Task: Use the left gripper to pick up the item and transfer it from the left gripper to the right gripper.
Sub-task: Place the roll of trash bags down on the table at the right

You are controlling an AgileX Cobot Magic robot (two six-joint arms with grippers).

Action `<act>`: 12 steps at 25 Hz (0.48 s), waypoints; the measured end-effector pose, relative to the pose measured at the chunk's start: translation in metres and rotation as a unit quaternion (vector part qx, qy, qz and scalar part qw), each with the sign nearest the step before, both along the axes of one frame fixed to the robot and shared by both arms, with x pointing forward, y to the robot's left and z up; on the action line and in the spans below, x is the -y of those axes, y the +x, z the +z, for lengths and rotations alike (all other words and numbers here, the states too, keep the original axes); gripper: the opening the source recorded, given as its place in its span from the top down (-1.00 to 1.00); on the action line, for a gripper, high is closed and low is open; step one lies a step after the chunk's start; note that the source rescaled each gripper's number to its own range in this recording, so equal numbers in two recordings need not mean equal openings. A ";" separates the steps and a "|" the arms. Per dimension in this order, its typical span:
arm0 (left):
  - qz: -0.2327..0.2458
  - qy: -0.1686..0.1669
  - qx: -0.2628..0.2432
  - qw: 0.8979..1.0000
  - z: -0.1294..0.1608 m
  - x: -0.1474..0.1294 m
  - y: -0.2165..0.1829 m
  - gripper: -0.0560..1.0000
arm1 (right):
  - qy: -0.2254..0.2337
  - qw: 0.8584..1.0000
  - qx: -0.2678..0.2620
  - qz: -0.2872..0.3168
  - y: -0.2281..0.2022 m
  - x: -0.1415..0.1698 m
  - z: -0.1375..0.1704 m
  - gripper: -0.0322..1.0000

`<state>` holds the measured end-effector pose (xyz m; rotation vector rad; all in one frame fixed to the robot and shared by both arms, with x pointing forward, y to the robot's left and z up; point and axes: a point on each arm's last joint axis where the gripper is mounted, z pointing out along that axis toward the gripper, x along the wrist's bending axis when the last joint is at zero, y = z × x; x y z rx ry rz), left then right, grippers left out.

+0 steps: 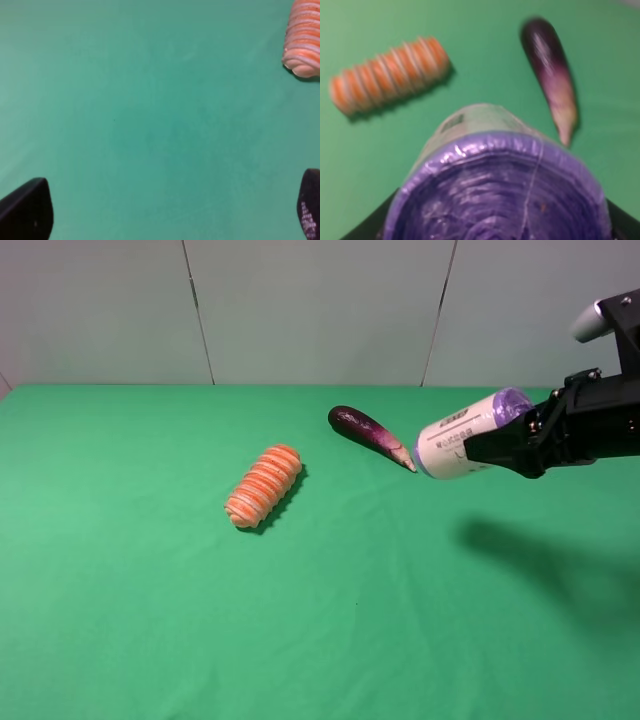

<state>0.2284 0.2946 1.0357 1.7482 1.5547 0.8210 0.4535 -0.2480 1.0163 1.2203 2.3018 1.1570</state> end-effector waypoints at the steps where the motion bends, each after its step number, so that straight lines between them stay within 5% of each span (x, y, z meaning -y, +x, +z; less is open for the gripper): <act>1: 0.000 0.000 0.000 1.000 0.000 0.000 0.000 -0.90 | -0.009 1.000 -0.008 -0.005 0.001 0.002 0.002 0.94; 12: 0.000 0.001 0.000 1.000 0.000 0.000 0.000 -0.90 | -0.091 0.990 -0.069 -0.082 0.012 0.019 0.029 0.94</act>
